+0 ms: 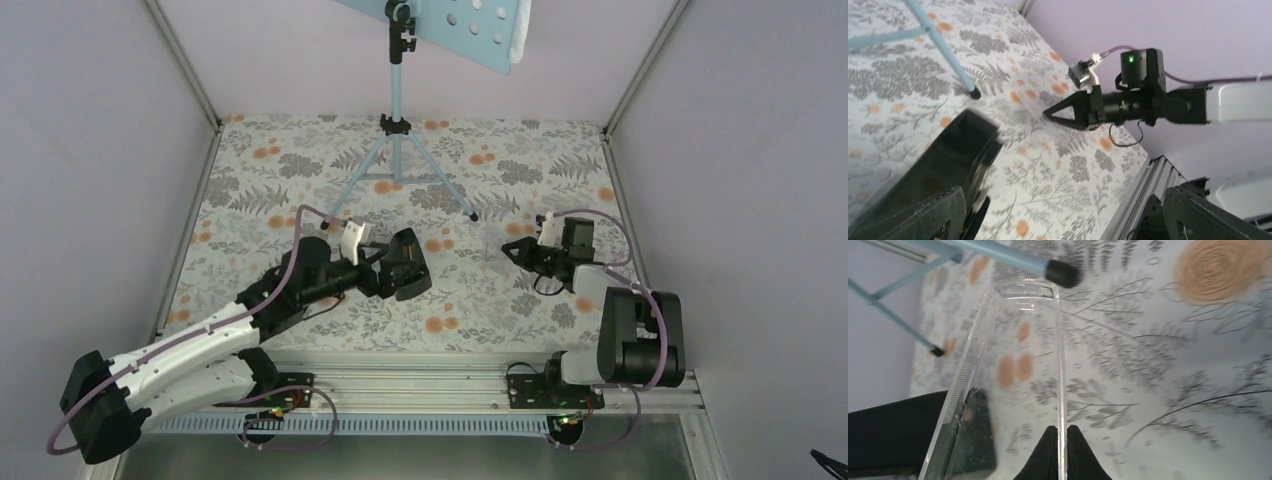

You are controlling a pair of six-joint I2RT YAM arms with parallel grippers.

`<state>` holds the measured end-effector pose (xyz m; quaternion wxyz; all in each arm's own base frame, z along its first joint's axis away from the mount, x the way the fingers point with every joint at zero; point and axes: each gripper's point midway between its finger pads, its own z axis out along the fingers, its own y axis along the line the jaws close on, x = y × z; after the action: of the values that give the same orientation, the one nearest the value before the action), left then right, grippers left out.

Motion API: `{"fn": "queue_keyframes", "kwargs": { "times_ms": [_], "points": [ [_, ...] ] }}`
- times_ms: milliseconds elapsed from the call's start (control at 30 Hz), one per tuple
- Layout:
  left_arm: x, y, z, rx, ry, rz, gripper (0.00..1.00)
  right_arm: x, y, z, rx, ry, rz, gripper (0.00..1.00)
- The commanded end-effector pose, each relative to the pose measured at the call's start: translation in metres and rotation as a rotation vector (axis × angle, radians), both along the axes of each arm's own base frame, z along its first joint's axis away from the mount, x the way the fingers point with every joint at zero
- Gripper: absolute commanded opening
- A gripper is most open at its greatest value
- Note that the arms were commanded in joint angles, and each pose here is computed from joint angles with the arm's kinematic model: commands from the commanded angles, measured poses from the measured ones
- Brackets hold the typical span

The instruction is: Pack up the instrument practice props

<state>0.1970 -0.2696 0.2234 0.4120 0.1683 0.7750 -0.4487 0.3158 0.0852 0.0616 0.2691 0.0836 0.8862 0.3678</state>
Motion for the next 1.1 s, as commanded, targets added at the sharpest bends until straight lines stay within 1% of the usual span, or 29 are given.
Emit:
{"fn": "queue_keyframes", "kwargs": {
  "times_ms": [0,67,133,200,333,433,500,633,733,800,833,867,967,1033,1067],
  "points": [
    [0.005,-0.02,0.036,-0.001,-0.017,-0.02,0.97,-0.009,0.024,0.037,0.173,-0.066,0.071,0.04],
    [0.011,-0.035,0.053,-0.006,-0.022,-0.002,0.97,-0.011,0.03,0.052,0.219,-0.09,0.086,0.04],
    [0.015,-0.055,0.065,-0.007,-0.017,0.007,0.97,-0.012,0.034,0.066,0.235,-0.122,0.091,0.04],
    [0.021,-0.076,0.068,0.013,0.016,0.026,0.97,-0.013,0.036,0.081,0.236,-0.162,0.089,0.04],
    [0.04,-0.115,0.051,0.079,0.109,0.053,0.99,-0.014,0.037,0.108,0.221,-0.246,0.068,0.04],
    [0.045,-0.143,0.038,0.104,0.143,0.025,1.0,-0.013,0.038,0.12,0.221,-0.284,0.065,0.04],
    [0.049,-0.156,0.037,0.105,0.143,0.013,1.0,-0.014,0.041,0.125,0.23,-0.295,0.074,0.04],
    [0.059,-0.159,0.019,0.176,0.159,0.06,1.0,-0.014,0.044,0.128,0.236,-0.304,0.085,0.04],
    [0.067,-0.154,0.01,0.199,0.151,0.108,1.0,-0.014,0.045,0.129,0.239,-0.31,0.09,0.04],
    [0.068,-0.156,0.005,0.205,0.153,0.106,1.0,-0.015,0.047,0.129,0.243,-0.312,0.099,0.04],
    [0.068,-0.16,0.004,0.199,0.153,0.091,0.98,-0.015,0.048,0.13,0.242,-0.315,0.102,0.04],
    [0.066,-0.165,0.004,0.187,0.153,0.069,0.92,-0.015,0.049,0.13,0.241,-0.316,0.107,0.04],
    [0.064,-0.176,0.009,0.132,0.145,0.022,0.7,-0.016,0.05,0.13,0.238,-0.32,0.111,0.04],
    [0.063,-0.181,0.014,0.101,0.136,0.003,0.59,-0.016,0.051,0.131,0.238,-0.322,0.111,0.04],
    [0.063,-0.183,0.015,0.091,0.136,0.0,0.56,-0.016,0.051,0.132,0.238,-0.327,0.11,0.04]
  ]
}}
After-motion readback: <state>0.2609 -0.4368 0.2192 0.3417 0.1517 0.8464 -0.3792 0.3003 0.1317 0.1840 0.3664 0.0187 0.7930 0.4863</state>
